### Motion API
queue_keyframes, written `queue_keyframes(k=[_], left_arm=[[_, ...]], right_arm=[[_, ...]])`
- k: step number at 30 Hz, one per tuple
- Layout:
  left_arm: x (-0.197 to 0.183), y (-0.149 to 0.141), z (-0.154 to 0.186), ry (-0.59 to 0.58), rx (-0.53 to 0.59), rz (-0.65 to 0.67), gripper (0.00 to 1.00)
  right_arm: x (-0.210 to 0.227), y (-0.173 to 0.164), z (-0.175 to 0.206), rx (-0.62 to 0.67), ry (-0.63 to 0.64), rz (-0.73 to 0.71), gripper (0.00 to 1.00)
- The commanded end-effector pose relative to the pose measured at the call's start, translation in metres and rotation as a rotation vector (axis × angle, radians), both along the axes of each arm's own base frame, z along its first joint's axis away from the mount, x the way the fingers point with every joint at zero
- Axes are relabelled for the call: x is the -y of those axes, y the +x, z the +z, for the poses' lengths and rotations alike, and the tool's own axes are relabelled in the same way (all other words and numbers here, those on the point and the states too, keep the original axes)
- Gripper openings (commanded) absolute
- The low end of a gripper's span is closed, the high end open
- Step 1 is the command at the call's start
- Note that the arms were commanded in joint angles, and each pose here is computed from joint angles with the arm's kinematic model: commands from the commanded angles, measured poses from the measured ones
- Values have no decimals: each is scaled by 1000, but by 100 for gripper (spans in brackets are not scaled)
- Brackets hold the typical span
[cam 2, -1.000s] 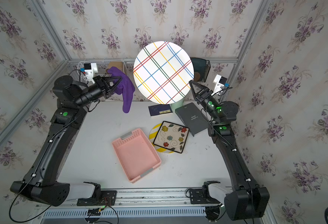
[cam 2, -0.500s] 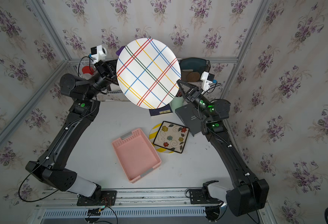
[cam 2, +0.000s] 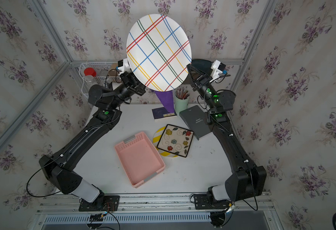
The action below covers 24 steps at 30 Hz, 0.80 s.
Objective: Wipe the wet plate dry
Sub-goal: Wipe the plate with towel.
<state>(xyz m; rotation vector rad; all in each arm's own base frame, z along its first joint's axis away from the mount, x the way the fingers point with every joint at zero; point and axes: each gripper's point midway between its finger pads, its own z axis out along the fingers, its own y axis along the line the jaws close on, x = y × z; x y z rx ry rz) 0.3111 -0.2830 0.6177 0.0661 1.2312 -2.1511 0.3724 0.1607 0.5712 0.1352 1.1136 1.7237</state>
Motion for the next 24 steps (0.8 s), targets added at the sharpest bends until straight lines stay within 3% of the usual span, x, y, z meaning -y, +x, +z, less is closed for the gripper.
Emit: queue_keyframes(k=[1,6,8,15,20,24], left_arm=[[-23,-22,33,-58,125,24,0],[-3,-27,48,-51,167,-21,0],[13,-29,46,-51,167,-57,0],[52,-44,27,-50,140,-158,0],[18,-44,37,-48,162,-81,0],[-10,-40,52,-52,184,-15,0]], right_arm=[[-11,-34,15,117,-15,58,0],[-53,-61,0,126,-35,168,0],[-60,-57,2,120,-40,159,0],[-18,-19,40,141,39,24,0],[10,-19,30,138,34,-19,0],[-19,-39,7,121,-12,64,0]])
